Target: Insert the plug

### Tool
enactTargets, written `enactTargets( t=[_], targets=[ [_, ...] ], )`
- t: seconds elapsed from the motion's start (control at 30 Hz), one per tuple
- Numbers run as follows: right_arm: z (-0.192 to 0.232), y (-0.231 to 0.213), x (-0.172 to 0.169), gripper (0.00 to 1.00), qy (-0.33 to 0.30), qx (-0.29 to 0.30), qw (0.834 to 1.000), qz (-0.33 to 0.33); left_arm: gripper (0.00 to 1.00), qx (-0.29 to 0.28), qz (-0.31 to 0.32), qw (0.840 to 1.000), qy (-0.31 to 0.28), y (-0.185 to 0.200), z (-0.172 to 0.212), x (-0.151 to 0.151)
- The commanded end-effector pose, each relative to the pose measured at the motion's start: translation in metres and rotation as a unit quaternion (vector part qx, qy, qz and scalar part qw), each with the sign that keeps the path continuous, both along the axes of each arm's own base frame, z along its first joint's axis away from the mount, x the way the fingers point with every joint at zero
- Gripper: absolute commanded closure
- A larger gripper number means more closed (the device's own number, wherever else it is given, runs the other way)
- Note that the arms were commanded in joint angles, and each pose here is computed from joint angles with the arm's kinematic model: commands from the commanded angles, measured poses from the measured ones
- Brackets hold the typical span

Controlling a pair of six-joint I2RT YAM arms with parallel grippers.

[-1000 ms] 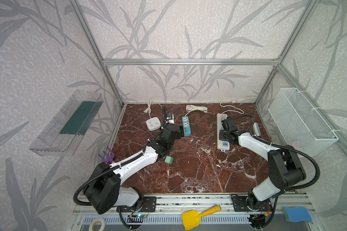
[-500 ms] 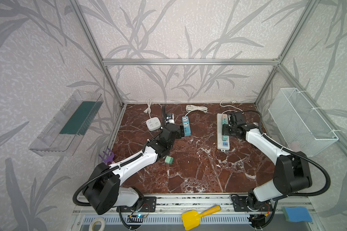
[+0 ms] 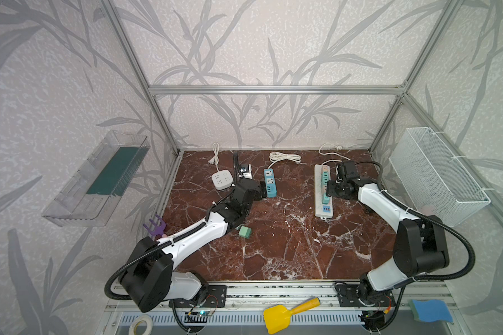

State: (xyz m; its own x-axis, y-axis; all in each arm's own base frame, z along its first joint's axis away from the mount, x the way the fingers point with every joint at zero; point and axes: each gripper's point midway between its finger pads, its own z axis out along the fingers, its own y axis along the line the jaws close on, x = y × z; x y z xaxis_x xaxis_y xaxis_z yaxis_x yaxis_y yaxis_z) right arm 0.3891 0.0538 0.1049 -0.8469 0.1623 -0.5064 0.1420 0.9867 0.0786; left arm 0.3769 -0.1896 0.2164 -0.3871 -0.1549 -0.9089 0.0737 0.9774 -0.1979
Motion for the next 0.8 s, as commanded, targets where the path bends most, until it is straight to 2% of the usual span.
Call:
enactTargets(
  t=[0.0, 0.1, 0.23, 0.43, 0.5, 0.6, 0.77],
  targets=[
    [-0.021, -0.003, -0.006, 0.38, 0.026, 0.007, 1.0, -0.006, 0.12, -0.005, 0.007, 1.0, -0.003, 0.002, 0.002, 0.002],
    [-0.031, -0.009, -0.01, 0.4, 0.044, 0.02, 0.999, -0.012, 0.12, -0.003, 0.007, 1.0, -0.003, 0.003, 0.002, 0.002],
    [-0.027, -0.008, -0.013, 0.41, 0.037, 0.025, 0.999, -0.01, 0.12, 0.0, 0.008, 1.0, -0.001, 0.003, 0.0, 0.003],
    [0.015, 0.008, -0.006, 0.37, -0.016, 0.065, 0.998, 0.023, 0.13, 0.023, 0.004, 1.0, 0.014, 0.005, -0.005, 0.009],
    [0.027, 0.013, -0.003, 0.33, -0.039, 0.077, 0.996, 0.037, 0.13, 0.034, -0.007, 0.999, 0.04, 0.001, -0.013, 0.013],
    [0.035, 0.021, -0.002, 0.29, -0.068, 0.102, 0.991, 0.048, 0.13, 0.022, -0.054, 0.992, 0.111, -0.017, -0.036, 0.02],
    [0.032, 0.033, -0.008, 0.24, -0.088, 0.138, 0.984, 0.066, 0.13, 0.063, -0.022, 0.975, 0.21, -0.021, -0.069, 0.043]
  ],
)
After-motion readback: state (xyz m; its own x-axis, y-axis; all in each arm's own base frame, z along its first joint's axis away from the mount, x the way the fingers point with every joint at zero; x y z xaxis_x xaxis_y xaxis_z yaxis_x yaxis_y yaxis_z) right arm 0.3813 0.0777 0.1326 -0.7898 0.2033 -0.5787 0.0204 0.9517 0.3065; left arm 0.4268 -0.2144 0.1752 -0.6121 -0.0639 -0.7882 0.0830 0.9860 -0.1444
